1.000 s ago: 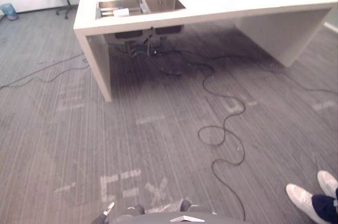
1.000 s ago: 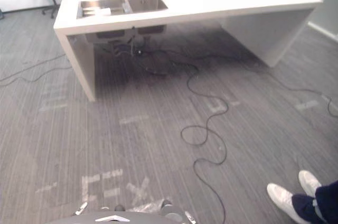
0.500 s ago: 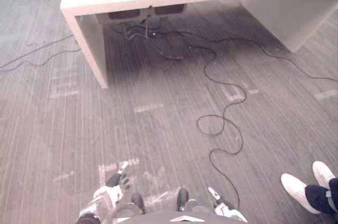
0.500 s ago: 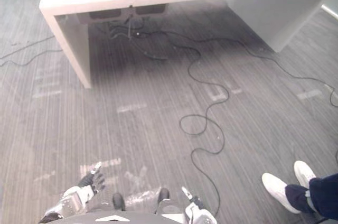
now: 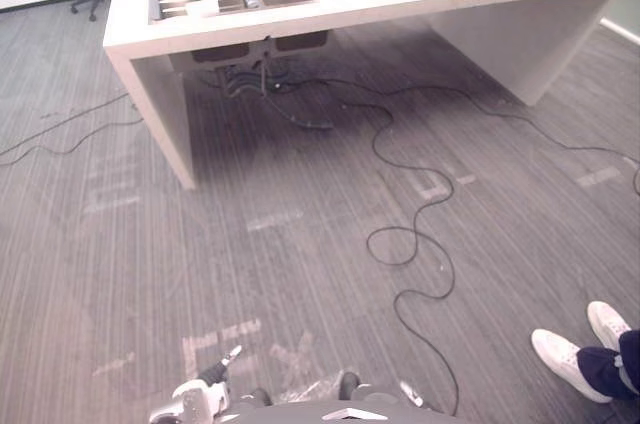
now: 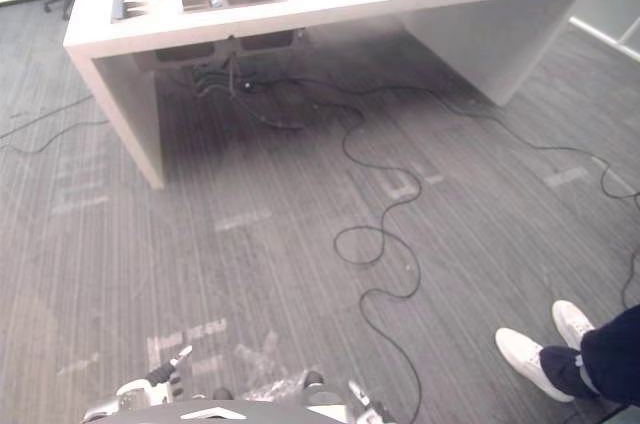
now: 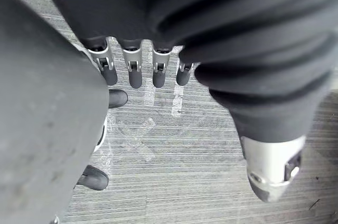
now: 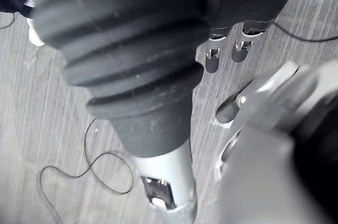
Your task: Walk over to the sink, pick up the cup, carry it to the dishwasher, place the cup inside the dishwasher, then close the dishwasher door
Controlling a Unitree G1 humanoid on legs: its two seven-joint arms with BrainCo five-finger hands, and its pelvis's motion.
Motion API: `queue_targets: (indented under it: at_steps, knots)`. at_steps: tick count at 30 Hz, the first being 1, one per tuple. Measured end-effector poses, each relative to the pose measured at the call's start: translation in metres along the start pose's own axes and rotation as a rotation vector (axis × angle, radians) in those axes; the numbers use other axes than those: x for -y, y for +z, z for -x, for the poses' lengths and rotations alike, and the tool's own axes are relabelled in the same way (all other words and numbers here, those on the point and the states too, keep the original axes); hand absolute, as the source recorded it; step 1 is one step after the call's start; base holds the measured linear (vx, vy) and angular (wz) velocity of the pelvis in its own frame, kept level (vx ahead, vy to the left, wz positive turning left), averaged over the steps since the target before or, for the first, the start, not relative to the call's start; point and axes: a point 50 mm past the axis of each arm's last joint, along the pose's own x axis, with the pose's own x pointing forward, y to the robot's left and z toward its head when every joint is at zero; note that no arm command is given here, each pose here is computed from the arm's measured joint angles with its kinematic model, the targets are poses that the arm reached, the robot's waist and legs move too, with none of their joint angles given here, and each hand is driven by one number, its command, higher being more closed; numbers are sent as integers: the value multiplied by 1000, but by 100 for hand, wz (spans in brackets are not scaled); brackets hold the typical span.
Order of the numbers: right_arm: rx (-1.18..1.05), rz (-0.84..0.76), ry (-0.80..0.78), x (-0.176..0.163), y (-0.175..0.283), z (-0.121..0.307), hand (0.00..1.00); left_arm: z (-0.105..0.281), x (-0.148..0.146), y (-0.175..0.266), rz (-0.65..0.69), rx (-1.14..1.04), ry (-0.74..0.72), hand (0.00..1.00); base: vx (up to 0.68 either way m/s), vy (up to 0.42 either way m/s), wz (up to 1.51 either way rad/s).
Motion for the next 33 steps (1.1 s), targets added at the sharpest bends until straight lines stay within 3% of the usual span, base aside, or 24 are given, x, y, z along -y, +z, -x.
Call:
queue_targets:
  at_steps: [9, 14, 20, 22, 25, 30, 33]
  knots:
    - [7, 24, -31, 11, -7, 3, 0, 0, -3, -6, 47, 11, -15, 0, -29, 1, -9]
    - [47, 64, -1, 0, 8, 0, 0, 1, 0, -1, -33, 5, -72, 0, 31, 57, 1]
    - [110, -19, 59, -27, 36, -6, 0, 1, -1, 18, 100, 59, -82, 0, 96, 10, -7]
    - [99, -26, 57, -28, 32, -6, 0, 2, 2, 27, 69, 93, -104, 0, 223, -95, 30]
    - [43, -39, 10, -21, 17, -5, 0, 6, 38, 50, 1, 188, -232, 0, 221, -129, 43]
    - [-60, -187, -112, 13, -13, 3, 0, 20, 95, 63, 40, 339, -404, 0, 403, -304, 27]
    - [-39, -217, -145, 26, -8, 5, 0, 28, 106, 72, 20, 406, -433, 0, 474, -240, -5]
